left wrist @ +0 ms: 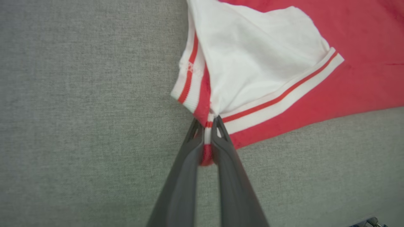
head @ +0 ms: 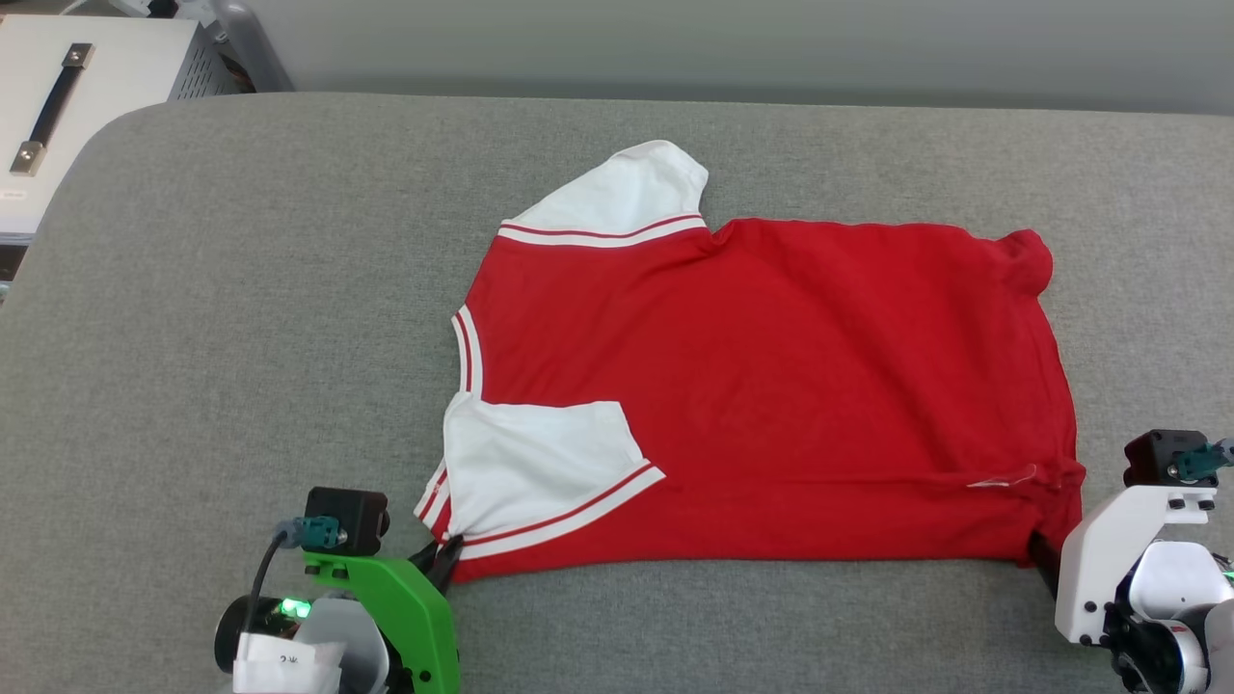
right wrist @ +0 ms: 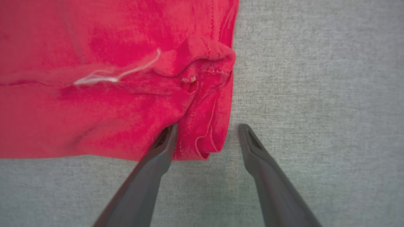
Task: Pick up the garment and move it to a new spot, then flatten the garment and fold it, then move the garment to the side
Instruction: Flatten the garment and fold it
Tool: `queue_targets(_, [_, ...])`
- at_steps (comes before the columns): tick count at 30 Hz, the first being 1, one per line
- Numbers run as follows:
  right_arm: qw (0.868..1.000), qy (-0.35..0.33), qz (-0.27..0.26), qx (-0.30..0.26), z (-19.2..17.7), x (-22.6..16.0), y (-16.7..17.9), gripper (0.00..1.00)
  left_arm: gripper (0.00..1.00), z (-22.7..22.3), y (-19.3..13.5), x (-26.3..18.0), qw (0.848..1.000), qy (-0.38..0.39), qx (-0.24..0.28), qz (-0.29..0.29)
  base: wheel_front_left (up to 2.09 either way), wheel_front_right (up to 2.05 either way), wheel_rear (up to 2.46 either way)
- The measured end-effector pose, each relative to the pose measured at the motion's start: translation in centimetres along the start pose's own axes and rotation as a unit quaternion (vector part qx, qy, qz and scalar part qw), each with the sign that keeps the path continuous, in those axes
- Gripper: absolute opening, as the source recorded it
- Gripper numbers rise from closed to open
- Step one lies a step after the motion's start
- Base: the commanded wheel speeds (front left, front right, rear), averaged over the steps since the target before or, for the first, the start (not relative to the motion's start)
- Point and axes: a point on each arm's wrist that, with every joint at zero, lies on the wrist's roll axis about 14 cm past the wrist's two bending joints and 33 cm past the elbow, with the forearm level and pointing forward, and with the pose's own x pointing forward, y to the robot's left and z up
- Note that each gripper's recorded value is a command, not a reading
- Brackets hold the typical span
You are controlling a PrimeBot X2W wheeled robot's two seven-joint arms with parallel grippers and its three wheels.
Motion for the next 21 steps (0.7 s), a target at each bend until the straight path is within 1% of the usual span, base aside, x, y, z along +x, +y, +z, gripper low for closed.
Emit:
queue_targets(1, [1.0,0.004,0.003,0.004,-0.2,0.2,0.1,0.16,0.0,-0.1,0.1,0.1,1.0,0.001,0.0,0.001,0.0,0.0,0.0])
queue_targets(2, [1.0,0.007,0.005,0.005,-0.3,0.3,0.1,0.0,0.0,-0.1,0.2,0.1,1.0,0.002,-0.001,0.002,0.0,0.0,0.0])
queue_targets(6, [1.0,0.005,0.011,0.007,0.0,0.4,0.2,0.0,0.0,-0.4,0.5,0.3,1.0,0.005,0.001,0.005,0.0,0.0,0.0])
queue_targets(9, [1.0,-0.013,0.009,0.006,0.8,-0.2,-0.1,0.0,0.0,-0.3,0.5,0.2,1.0,0.002,0.004,0.004,0.0,0.0,0.0])
queue_targets(14, [0.999,-0.034,-0.014,0.011,1.6,-2.0,-2.2,0.0,0.0,0.1,0.3,-0.2,1.0,-0.007,0.01,0.002,0.0,0.0,0.0])
queue_targets(17, [0.999,-0.034,-0.026,0.018,1.0,-3.5,-3.1,0.0,0.0,0.0,-0.3,-0.8,1.0,-0.011,0.009,-0.006,0.0,0.0,0.0])
queue_targets(21, [0.998,-0.026,-0.038,0.03,-0.3,-5.1,-4.1,0.0,0.0,-1.5,-1.3,-1.7,1.0,0.008,0.002,-0.019,0.0,0.0,0.0])
